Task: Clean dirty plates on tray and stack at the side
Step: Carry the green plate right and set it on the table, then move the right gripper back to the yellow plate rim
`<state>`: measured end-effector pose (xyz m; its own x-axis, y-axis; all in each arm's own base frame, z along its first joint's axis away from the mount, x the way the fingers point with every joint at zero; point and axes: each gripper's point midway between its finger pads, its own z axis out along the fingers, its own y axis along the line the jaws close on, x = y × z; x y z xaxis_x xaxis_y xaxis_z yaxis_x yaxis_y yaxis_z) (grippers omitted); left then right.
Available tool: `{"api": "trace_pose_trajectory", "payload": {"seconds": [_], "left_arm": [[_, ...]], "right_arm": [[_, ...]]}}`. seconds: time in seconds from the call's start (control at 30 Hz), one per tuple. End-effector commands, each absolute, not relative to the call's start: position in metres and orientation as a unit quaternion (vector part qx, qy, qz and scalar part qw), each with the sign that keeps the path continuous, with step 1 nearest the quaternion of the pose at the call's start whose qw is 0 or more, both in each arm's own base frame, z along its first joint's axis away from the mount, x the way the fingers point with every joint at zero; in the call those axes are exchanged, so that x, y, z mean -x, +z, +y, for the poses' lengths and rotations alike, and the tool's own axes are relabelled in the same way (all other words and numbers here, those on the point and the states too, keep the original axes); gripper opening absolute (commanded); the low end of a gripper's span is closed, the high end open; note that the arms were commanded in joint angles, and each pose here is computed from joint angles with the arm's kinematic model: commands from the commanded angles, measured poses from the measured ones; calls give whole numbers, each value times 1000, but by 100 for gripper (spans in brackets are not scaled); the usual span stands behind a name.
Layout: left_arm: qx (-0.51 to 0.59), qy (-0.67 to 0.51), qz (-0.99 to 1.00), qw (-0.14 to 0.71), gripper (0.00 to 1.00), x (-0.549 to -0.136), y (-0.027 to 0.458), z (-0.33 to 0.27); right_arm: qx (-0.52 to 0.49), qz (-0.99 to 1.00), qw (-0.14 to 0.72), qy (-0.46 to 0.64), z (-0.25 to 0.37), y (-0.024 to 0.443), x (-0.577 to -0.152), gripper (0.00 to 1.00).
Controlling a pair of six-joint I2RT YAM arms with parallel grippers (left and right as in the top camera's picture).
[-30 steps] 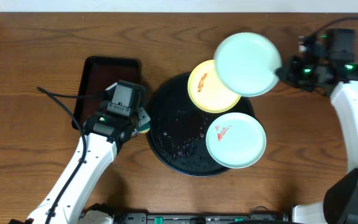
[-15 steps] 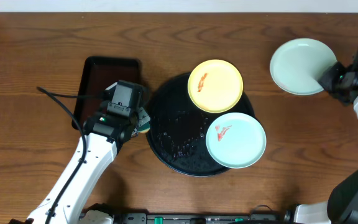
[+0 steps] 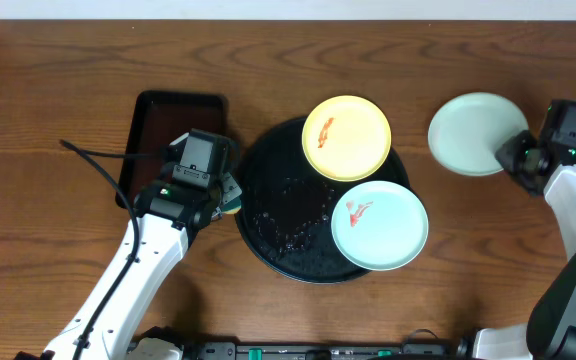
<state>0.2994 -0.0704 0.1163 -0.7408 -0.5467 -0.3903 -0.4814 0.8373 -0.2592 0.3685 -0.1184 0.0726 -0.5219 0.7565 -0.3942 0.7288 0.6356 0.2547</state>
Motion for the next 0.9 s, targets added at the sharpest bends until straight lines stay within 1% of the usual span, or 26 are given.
{"api": "trace_pose_trajectory", "payload": {"seconds": [0.0, 0.3, 0.5, 0.57, 0.63, 0.7, 0.77, 0.8, 0.87], "left_arm": [[279, -70, 928, 235, 8, -298, 117, -68], [279, -71, 928, 235, 8, -298, 117, -68], [273, -93, 930, 230, 8, -299, 118, -77], [268, -101, 929, 235, 8, -302, 119, -82], [259, -108, 929, 242, 8, -304, 121, -89], [251, -114, 929, 246, 8, -305, 122, -95], [240, -120, 931, 249, 8, -306, 122, -104], [235, -122, 932, 249, 8, -307, 121, -108], [225, -124, 934, 248, 8, -308, 118, -115]], "right_arm": [[-422, 873, 236, 57, -106, 74, -368, 41], [-334, 897, 226, 180, -53, 86, -381, 47], [-251, 916, 240, 200, -8, 108, -381, 51], [-216, 922, 248, 205, 12, 118, -380, 55], [-171, 928, 257, 209, 38, 128, -378, 61], [-149, 932, 261, 205, 54, 132, -376, 67], [-124, 937, 262, 197, 73, 132, -373, 67], [-114, 939, 261, 194, 80, 132, -372, 70], [-91, 944, 258, 187, 97, 129, -368, 80]]}}
